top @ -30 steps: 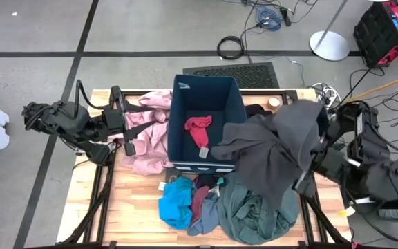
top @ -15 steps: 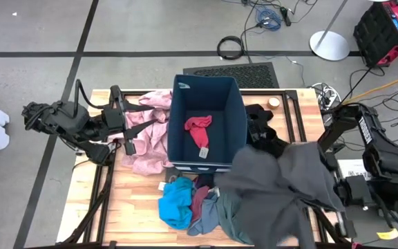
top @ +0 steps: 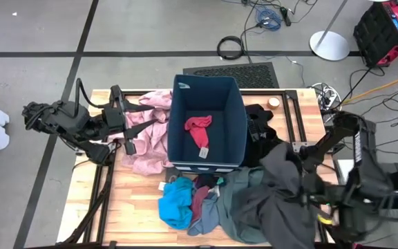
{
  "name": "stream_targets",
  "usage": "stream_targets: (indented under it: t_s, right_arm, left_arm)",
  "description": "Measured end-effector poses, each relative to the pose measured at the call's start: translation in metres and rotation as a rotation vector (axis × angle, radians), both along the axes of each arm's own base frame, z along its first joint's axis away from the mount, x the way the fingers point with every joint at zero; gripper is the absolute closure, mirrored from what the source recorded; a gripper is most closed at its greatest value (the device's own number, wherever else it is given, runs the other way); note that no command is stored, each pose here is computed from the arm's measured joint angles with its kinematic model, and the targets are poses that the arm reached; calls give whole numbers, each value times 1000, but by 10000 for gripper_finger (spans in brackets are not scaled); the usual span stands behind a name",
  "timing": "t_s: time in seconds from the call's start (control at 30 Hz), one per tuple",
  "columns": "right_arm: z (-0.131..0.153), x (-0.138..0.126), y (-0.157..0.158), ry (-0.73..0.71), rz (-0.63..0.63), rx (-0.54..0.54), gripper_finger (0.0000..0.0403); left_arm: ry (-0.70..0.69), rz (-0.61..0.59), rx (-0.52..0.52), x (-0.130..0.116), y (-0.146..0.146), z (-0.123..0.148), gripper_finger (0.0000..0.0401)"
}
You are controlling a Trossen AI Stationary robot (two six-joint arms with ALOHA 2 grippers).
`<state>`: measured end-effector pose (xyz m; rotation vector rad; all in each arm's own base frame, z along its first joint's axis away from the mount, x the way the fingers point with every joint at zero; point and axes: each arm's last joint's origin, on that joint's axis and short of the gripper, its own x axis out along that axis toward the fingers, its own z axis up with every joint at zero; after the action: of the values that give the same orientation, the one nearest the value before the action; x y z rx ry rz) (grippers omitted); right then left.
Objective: Sort clothes
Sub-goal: Move the gray cargo shorts to the right of the table
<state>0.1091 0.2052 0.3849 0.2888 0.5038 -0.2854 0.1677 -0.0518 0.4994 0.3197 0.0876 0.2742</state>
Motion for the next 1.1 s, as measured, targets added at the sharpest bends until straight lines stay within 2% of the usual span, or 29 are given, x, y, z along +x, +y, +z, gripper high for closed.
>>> stream_targets:
  t_s: [0.1, 0.27, 0.33, 0.43, 0.53, 0.73, 0.93, 1.1]
  right_arm:
    - [-23, 21, -11, 117, -103, -77, 399]
    - [-75, 48, -26, 380, -280, -114, 399]
    - [-99, 53, -27, 510, -311, -77, 399]
    - [-128, 57, -24, 643, -314, 47, 399]
    - [-152, 63, -16, 657, -257, 189, 399]
    - [-186, 81, -19, 571, -172, 320, 399]
    - [-223, 88, -46, 577, -224, 396, 399]
    - [-234, 89, -68, 620, -366, 389, 399]
  left_arm:
    - [1, -1, 0, 0, 0, 0, 237]
    - [13, -1, 5, 3, -1, -4, 237]
    - [22, 0, 2, 4, -2, -7, 237]
    - [25, 0, -11, 5, -2, -9, 237]
    - [28, 0, -11, 7, -3, -10, 237]
    - [31, 0, -10, 8, -4, -11, 237]
    - [22, 2, -43, 9, -4, -11, 237]
    - [19, 3, -58, 9, -4, -11, 237]
